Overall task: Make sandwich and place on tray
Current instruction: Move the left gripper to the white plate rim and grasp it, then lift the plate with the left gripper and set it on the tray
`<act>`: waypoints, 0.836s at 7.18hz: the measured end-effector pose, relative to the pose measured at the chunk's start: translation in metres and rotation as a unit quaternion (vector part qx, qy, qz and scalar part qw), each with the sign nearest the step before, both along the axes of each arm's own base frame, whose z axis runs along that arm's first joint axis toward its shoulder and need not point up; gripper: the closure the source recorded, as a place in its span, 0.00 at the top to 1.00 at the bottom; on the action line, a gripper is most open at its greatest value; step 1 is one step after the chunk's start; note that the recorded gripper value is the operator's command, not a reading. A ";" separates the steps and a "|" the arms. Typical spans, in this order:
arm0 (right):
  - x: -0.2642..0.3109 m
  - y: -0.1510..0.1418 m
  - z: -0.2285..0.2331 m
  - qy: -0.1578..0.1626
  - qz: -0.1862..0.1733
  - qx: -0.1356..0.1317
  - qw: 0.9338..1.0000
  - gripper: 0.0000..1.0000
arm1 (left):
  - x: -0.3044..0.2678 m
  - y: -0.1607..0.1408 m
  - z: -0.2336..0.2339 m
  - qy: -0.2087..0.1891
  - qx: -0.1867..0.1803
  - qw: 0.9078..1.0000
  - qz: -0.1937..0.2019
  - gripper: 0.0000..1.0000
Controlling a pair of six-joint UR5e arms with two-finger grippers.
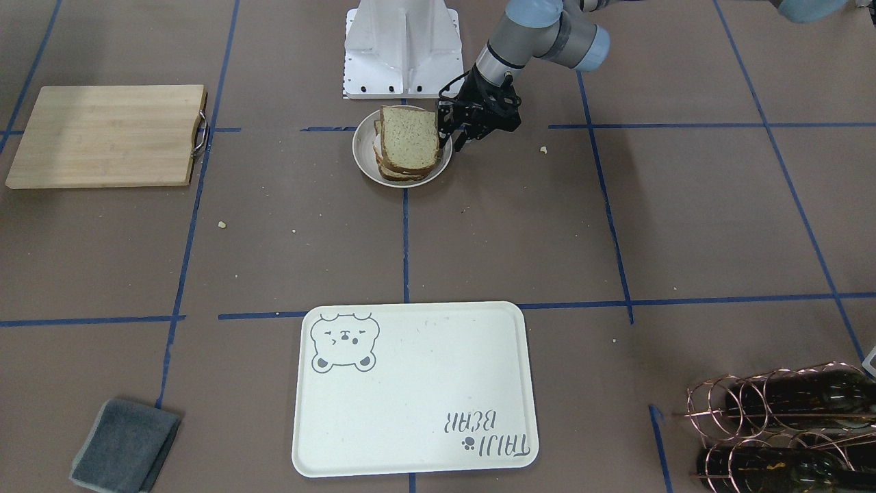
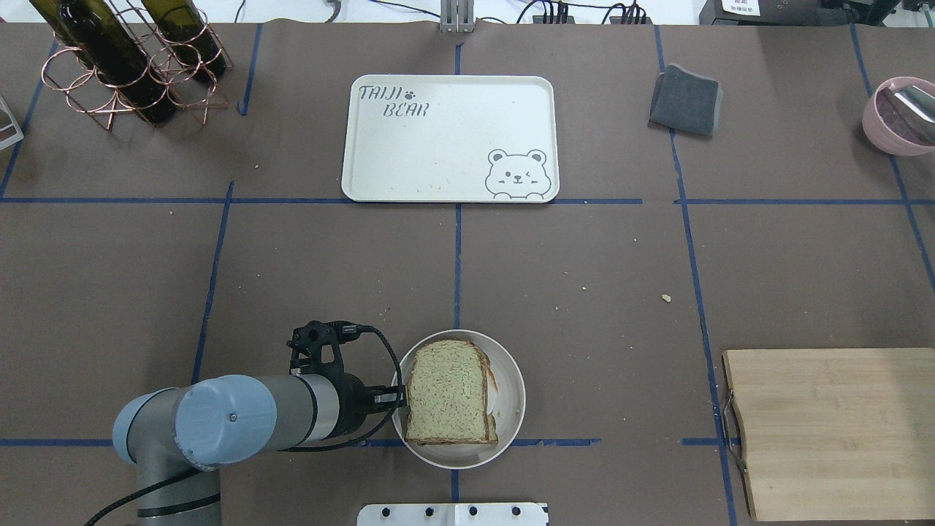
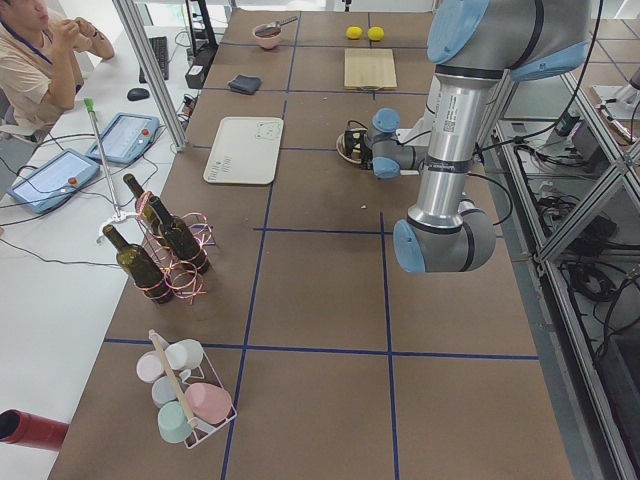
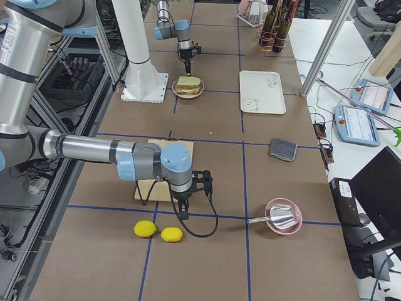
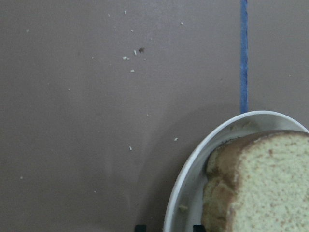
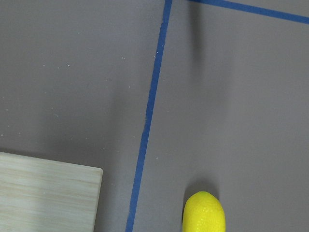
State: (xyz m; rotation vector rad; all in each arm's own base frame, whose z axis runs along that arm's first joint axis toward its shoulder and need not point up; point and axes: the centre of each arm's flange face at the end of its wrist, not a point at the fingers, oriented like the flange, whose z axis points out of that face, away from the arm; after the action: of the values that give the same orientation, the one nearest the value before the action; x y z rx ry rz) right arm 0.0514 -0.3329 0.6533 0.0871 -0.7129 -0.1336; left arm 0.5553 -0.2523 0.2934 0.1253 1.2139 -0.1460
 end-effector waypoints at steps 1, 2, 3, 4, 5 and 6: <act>0.000 0.000 0.000 0.000 0.000 0.000 1.000 1.00 | 0.000 0.000 0.000 0.000 0.000 1.000 0.000 0.00; 0.000 0.000 0.001 0.000 0.000 0.000 1.000 1.00 | 0.000 0.001 0.001 -0.001 0.000 1.000 0.000 0.00; 0.001 0.000 0.001 0.001 0.000 -0.001 1.000 1.00 | 0.000 0.001 0.001 -0.001 0.000 1.000 0.001 0.00; 0.001 0.000 0.002 0.001 0.000 -0.001 1.000 1.00 | -0.002 0.001 -0.001 0.002 0.000 1.000 0.002 0.00; 0.001 0.000 0.004 0.001 0.000 -0.002 1.000 1.00 | -0.005 0.002 -0.009 0.009 0.001 1.000 0.003 0.00; 0.001 0.000 0.006 0.002 0.000 -0.004 1.000 1.00 | -0.011 -0.001 -0.016 0.015 0.001 1.000 0.003 0.00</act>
State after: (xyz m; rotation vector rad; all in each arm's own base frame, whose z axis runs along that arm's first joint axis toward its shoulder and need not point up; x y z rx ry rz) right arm 0.0524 -0.3325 0.6592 0.0790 -0.7100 -0.1316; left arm 0.5445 -0.2535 0.2771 0.1226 1.2443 -0.1419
